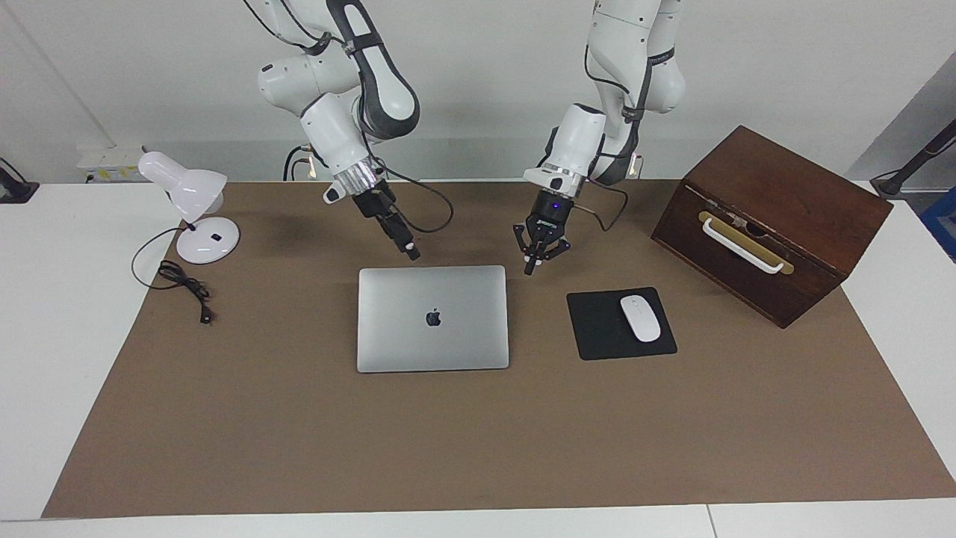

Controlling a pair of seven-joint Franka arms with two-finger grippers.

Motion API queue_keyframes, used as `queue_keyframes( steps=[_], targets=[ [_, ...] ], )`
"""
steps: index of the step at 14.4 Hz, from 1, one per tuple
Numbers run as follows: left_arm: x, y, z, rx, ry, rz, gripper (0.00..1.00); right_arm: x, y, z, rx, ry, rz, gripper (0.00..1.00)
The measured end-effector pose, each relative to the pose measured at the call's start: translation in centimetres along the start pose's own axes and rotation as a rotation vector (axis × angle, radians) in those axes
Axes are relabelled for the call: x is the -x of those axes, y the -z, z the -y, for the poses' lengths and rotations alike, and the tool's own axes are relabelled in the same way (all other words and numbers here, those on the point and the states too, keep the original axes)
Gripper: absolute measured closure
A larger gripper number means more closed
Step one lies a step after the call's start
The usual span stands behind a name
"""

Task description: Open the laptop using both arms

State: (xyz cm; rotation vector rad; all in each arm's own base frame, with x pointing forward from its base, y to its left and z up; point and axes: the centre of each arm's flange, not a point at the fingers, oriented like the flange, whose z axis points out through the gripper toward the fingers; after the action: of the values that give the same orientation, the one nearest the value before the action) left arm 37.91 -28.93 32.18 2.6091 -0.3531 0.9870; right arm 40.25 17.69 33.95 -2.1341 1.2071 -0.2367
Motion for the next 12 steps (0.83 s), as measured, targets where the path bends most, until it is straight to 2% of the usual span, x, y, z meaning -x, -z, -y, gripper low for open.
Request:
queue_keyframes(
  steps=[7,12],
  targets=[
    [-0.4,-3.0,-1.4,-0.001,-0.022,0.007,0.99,-0.3,-0.8,0.8,-0.003,-0.001,-0.015,0.0],
    [0.0,-3.4,-2.3,0.008,-0.038,0.014,0.99,-0.4,-1.7,1.1,0.004,-0.004,-0.013,0.0]
  ],
)
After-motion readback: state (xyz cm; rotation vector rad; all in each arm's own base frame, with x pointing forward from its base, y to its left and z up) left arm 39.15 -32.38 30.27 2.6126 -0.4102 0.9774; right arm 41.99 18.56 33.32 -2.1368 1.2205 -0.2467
